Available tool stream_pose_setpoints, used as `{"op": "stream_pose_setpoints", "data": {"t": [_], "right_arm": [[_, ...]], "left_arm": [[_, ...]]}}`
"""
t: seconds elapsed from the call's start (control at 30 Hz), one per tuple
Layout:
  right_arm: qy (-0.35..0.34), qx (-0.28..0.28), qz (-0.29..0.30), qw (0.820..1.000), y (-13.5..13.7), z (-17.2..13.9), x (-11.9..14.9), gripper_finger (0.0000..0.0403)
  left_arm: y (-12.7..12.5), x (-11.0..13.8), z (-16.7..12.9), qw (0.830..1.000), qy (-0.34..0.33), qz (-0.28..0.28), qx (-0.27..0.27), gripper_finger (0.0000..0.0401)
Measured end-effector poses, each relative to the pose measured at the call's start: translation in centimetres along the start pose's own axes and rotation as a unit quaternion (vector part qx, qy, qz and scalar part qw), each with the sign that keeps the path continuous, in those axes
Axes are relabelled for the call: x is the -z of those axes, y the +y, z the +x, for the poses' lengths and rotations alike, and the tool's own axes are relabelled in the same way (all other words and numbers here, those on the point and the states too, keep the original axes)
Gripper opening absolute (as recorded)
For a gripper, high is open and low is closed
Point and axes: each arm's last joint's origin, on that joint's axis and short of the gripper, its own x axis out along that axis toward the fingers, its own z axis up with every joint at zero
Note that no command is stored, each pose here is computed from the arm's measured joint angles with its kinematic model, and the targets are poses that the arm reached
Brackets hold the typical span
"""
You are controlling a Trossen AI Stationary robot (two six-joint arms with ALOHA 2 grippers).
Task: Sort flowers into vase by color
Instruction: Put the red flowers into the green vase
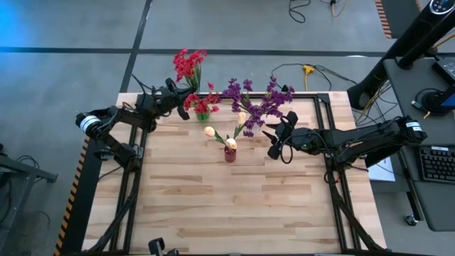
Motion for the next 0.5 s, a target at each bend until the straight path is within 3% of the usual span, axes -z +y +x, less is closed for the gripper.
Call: {"op": "stream_pose_setpoints", "data": {"t": [0.5], "right_arm": [[0.000, 0.000, 0.000, 1.000, 0.00, 0.00, 0.00, 0.0128]], "left_arm": [[-0.02, 0.09, 0.00, 1.000, 0.004, -0.002, 0.000, 0.0000]]}}
